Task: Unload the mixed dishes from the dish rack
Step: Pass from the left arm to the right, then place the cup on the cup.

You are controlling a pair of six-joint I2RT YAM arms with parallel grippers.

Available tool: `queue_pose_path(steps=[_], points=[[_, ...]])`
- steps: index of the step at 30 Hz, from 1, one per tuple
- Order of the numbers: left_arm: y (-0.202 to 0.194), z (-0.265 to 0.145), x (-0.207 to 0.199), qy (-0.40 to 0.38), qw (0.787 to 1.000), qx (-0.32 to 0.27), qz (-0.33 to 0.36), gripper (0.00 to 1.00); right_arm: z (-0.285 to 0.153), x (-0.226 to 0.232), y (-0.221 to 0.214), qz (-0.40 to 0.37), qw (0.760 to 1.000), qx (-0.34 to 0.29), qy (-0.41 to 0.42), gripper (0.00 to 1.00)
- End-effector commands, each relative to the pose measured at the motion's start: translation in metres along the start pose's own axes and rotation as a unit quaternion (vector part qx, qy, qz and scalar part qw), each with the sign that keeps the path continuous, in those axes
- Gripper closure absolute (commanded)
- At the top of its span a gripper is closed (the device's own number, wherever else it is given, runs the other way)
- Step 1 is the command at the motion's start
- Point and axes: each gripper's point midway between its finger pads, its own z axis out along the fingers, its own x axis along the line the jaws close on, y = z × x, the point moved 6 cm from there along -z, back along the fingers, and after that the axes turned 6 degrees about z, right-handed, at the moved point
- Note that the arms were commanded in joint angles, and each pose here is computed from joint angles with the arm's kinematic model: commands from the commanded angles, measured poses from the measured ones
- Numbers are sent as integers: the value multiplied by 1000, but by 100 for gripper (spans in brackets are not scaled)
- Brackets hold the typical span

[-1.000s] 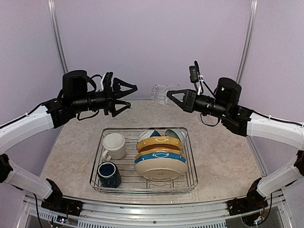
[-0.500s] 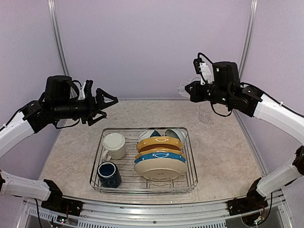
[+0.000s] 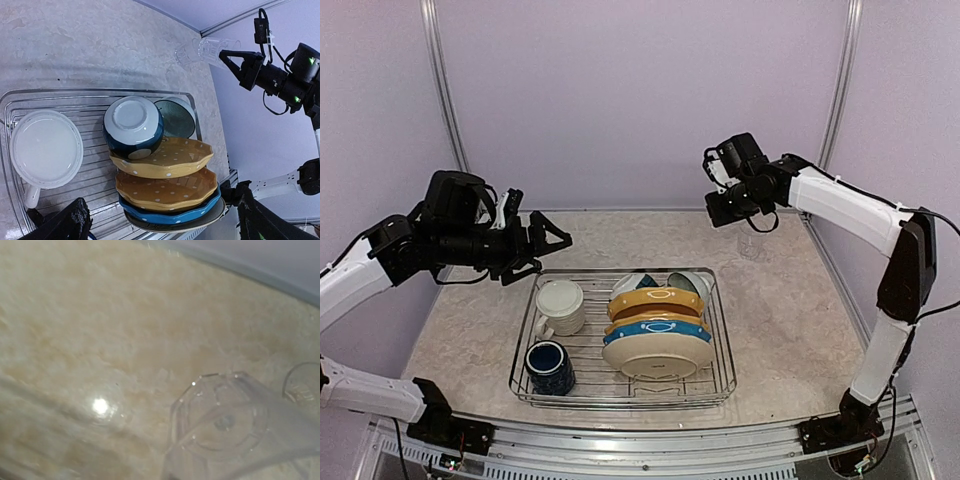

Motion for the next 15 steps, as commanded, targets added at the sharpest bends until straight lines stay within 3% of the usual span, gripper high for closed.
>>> queue_pose_path(steps=[1,15], points=[[-10,5,2,39,999,27,16,1,23,-8,0,-23,999,43,-20,100],[-27,11,6,72,996,46,19,1,104,-37,-9,-19,993,115,-23,100]])
